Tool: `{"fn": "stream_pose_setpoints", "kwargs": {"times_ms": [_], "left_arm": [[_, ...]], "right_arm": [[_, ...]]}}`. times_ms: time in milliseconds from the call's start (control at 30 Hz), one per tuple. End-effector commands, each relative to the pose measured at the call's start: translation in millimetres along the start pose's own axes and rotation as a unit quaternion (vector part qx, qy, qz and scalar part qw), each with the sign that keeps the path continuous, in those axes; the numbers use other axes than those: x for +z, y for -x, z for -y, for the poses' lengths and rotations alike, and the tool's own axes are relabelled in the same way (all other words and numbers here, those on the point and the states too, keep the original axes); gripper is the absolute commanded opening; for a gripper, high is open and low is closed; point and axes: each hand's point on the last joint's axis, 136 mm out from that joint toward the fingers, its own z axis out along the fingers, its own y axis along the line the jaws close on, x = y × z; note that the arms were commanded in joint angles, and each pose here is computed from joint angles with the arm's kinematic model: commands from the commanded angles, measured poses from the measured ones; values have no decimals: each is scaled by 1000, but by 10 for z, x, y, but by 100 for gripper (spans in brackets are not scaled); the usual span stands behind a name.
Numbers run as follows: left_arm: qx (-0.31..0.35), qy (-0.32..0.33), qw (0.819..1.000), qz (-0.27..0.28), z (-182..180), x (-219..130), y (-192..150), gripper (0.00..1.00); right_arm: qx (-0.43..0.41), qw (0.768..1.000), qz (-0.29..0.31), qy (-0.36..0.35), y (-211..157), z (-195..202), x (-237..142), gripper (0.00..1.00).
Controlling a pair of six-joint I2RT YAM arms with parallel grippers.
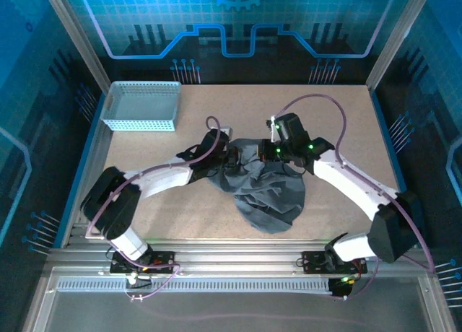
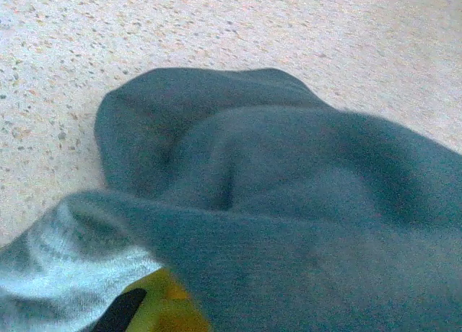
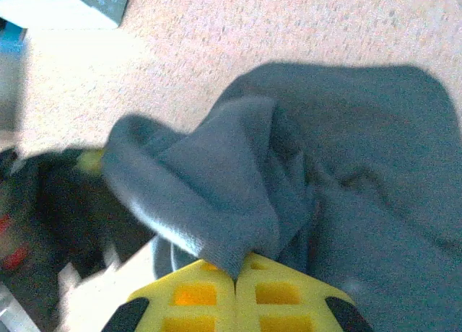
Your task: Fold the inside-out t-shirt
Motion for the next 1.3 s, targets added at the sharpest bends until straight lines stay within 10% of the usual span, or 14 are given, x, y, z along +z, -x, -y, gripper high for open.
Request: {"fn": "stream_pose_setpoints", "kwargs": {"times_ms": [0,367,800,1267], "left_arm": [[34,-72,997,-2,313,-453,-64,0],[18,-126,992,4,458,-876,-97,0],[0,-134,991,20,460,-937,122,0],[-4,-143,989,27,477,-1030,125,0]], "right_arm": [[-57,996,9,-63,221,279,158,0],[-129,989,22,-74,112,30,-81,52],[-151,989,-1,-8,-561,-488,-213,45],[-111,992,-13,-60,-471,-325,183,32]]}}
